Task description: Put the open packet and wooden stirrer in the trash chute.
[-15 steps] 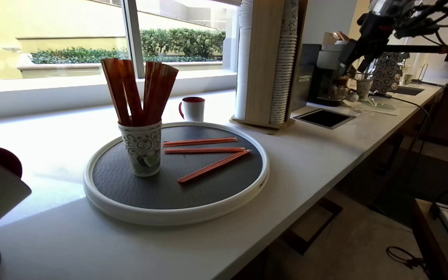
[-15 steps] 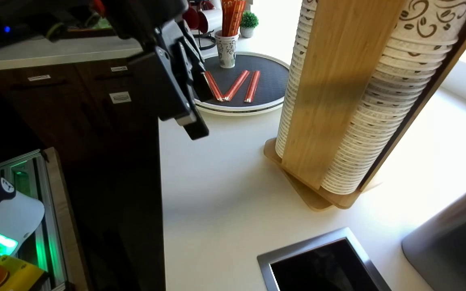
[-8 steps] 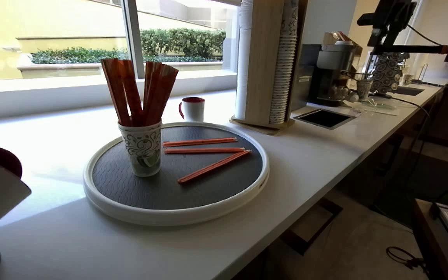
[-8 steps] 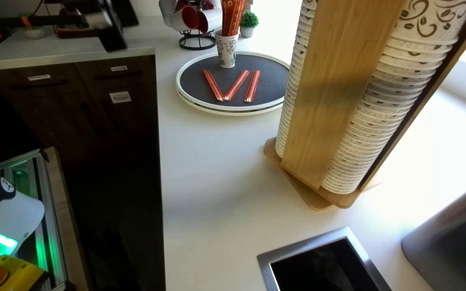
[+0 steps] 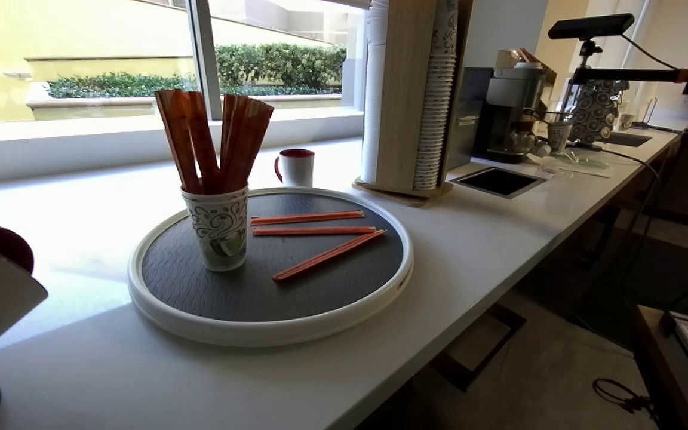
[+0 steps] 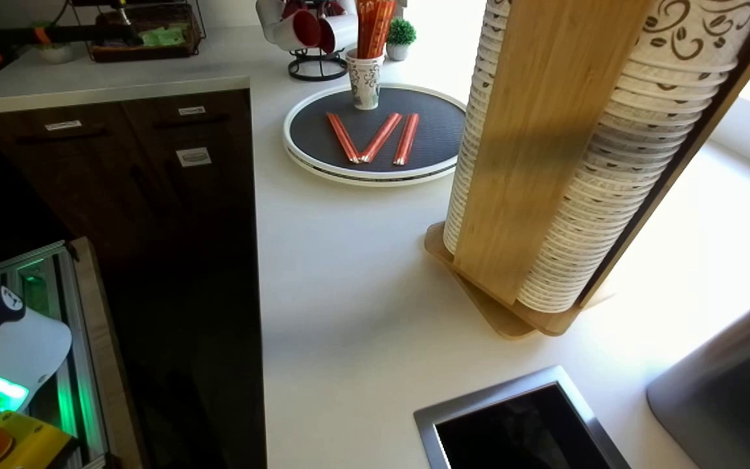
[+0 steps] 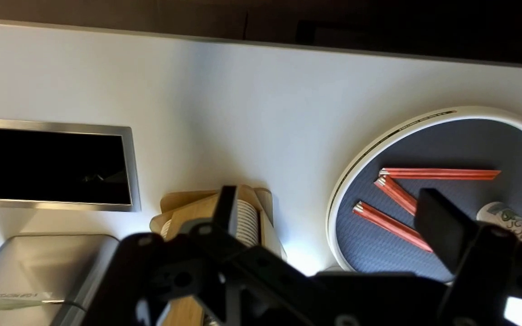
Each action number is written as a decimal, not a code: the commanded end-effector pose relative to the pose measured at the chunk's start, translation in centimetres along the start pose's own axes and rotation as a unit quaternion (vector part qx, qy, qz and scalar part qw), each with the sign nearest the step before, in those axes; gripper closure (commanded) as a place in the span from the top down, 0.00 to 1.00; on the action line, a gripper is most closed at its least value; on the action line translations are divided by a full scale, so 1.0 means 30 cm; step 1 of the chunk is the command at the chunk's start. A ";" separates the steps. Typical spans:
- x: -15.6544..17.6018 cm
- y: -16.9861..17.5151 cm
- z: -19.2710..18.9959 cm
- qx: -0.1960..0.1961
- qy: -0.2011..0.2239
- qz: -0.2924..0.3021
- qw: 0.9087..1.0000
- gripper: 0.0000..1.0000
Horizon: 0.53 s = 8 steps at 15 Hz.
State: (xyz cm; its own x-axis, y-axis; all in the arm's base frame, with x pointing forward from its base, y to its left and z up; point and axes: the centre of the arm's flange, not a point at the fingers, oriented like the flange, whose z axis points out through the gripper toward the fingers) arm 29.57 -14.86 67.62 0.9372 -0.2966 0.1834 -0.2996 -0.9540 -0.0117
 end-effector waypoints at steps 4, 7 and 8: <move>0.011 0.002 0.016 0.001 -0.006 -0.001 1.000 1.00; 0.011 0.002 0.015 0.001 -0.006 -0.001 1.000 1.00; 0.011 0.002 0.015 0.001 -0.006 -0.001 1.000 1.00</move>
State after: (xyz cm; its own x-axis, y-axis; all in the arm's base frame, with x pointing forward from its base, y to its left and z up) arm 29.93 -15.03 67.23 0.9398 -0.2954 0.1719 -0.2977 -0.9546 -0.0132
